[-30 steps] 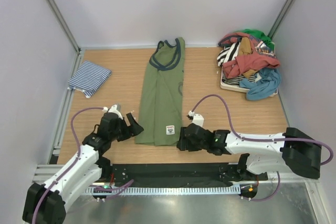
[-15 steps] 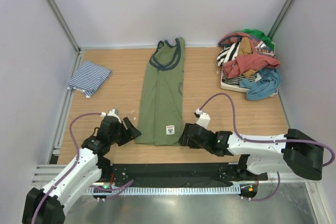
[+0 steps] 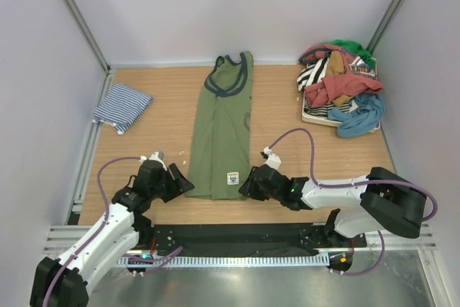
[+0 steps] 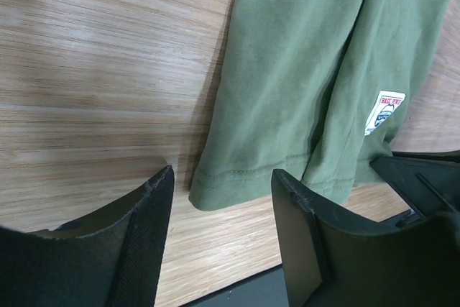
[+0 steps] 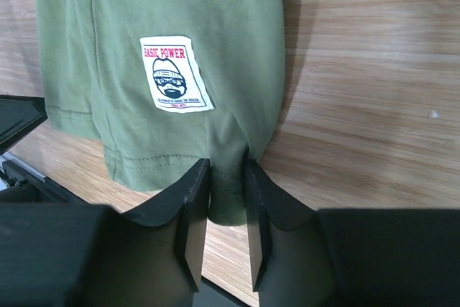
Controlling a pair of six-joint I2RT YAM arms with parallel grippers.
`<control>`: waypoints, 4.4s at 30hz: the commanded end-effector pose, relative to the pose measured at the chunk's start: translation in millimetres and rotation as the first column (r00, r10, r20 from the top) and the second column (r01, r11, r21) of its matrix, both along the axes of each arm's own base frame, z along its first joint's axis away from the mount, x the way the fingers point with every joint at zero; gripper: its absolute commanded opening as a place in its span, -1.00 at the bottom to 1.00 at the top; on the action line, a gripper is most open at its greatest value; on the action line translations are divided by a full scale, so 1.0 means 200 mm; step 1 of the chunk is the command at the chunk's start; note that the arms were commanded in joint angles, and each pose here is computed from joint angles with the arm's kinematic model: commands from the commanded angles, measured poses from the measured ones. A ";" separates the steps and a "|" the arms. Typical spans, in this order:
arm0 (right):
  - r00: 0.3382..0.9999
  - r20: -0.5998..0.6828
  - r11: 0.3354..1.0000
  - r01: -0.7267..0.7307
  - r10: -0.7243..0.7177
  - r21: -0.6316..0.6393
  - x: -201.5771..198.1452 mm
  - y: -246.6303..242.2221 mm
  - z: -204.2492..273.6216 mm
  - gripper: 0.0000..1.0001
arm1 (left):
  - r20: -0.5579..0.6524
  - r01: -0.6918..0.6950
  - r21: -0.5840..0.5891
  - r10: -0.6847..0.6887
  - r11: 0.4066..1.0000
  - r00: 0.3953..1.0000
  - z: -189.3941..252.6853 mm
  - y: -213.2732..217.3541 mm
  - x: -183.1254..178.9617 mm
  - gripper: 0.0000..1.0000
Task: Fold and stack the tank tops
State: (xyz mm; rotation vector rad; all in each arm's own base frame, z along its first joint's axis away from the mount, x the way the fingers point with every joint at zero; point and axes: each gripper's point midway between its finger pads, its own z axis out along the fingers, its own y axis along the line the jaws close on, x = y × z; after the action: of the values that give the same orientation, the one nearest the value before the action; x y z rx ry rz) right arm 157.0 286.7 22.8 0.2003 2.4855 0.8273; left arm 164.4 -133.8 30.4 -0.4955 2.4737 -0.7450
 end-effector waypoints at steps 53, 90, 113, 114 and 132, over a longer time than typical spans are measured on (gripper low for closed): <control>0.998 0.062 0.985 0.036 -0.026 -0.169 0.01 -0.38 0.10 -0.98 | -0.044 0.086 0.045 -0.084 0.995 0.995 0.03 -0.16 -0.06 -1.00; 0.979 0.196 0.958 -0.001 0.059 -0.286 0.71 -0.26 0.64 -0.98 | 0.041 0.078 0.263 -0.092 0.962 0.995 0.55 -0.25 0.51 -1.00; 0.986 0.159 0.911 0.114 -0.054 -0.396 1.72 -0.21 0.38 -0.97 | 0.043 -0.097 0.299 0.088 0.949 0.995 0.33 -0.17 1.52 -1.00; 0.986 0.162 0.912 0.111 -0.049 -0.396 1.73 -0.22 0.38 -0.97 | 0.052 -0.095 0.291 0.083 0.952 0.995 0.34 -0.18 1.54 -1.00; 0.960 0.277 0.941 0.133 -0.044 -0.311 1.77 -0.20 0.63 -0.97 | 0.126 -0.106 0.216 0.080 0.971 0.989 0.55 -0.23 1.58 -1.00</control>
State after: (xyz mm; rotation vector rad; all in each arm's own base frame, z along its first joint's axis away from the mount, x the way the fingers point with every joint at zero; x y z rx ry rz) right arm 496.6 240.7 80.4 0.0913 2.4484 0.2900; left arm 467.6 -175.4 95.9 -0.4768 2.4752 -0.3758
